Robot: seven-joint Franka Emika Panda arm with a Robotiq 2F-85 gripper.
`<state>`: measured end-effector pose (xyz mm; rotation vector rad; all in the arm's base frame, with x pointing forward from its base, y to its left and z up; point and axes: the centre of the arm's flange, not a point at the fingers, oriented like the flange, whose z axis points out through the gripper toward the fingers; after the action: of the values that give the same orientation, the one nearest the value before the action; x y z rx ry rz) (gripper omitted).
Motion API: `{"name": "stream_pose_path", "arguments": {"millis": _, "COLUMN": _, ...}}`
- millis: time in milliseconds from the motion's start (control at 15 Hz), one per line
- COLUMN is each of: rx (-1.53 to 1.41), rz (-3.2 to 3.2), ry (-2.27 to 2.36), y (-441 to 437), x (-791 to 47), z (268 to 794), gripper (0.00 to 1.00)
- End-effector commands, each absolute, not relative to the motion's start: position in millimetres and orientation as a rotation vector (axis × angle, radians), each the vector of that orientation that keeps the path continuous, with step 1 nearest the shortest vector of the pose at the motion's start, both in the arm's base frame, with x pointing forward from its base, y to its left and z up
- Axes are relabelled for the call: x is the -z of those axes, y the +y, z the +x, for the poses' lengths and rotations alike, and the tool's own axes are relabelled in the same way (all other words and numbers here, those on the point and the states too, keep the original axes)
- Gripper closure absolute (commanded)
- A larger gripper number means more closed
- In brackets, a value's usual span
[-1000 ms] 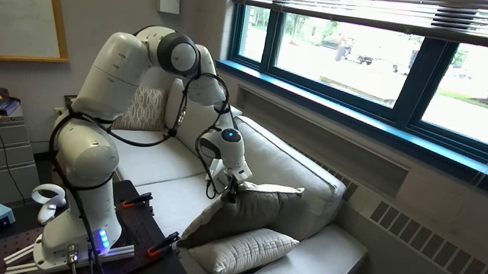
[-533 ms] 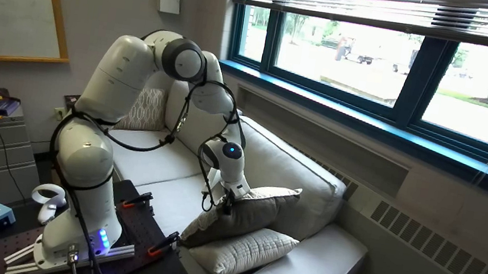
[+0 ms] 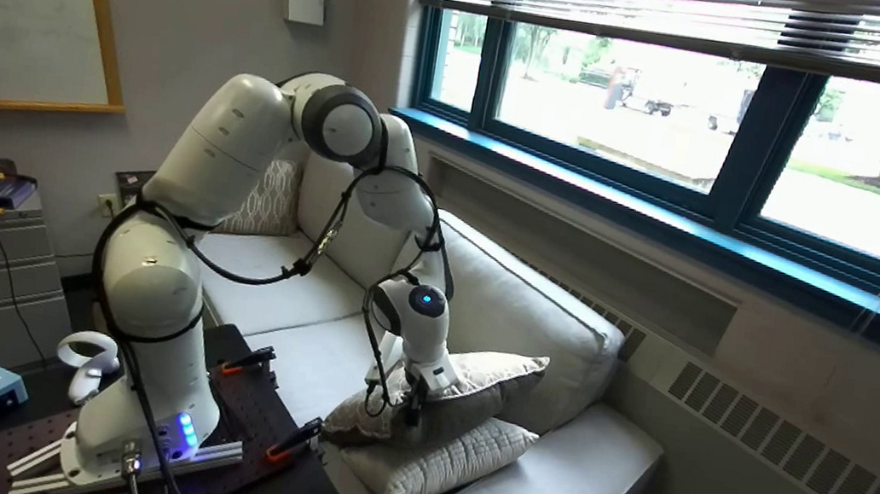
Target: Move the big pillow to the right side of the couch
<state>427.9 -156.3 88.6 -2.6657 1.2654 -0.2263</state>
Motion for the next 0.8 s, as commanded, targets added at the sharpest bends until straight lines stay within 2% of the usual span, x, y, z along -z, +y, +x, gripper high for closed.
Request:
{"name": "stream_pose_path", "arguments": {"millis": 0, "rx": 0.181, "rz": -2.676, "ry": 1.277, "y": -179.6, "x": -78.5, "z": 414.7, "gripper": 0.97}}
{"name": "stream_pose_path", "arguments": {"millis": 200, "rx": 0.172, "rz": -2.684, "ry": 1.286, "y": -193.5, "x": -81.5, "z": 405.4, "gripper": 0.97}}
{"name": "stream_pose_path", "arguments": {"millis": 267, "rx": 0.173, "rz": -2.685, "ry": 1.286, "y": -195.9, "x": -84.3, "z": 402.9, "gripper": 0.63}}
{"name": "stream_pose_path", "arguments": {"millis": 400, "rx": 0.179, "rz": -2.696, "ry": 1.281, "y": -197.6, "x": -89.5, "z": 399.2, "gripper": 0.58}}
{"name": "stream_pose_path", "arguments": {"millis": 733, "rx": 0.223, "rz": -2.724, "ry": 1.284, "y": -183.2, "x": -115.6, "z": 385.1, "gripper": 0.2}}
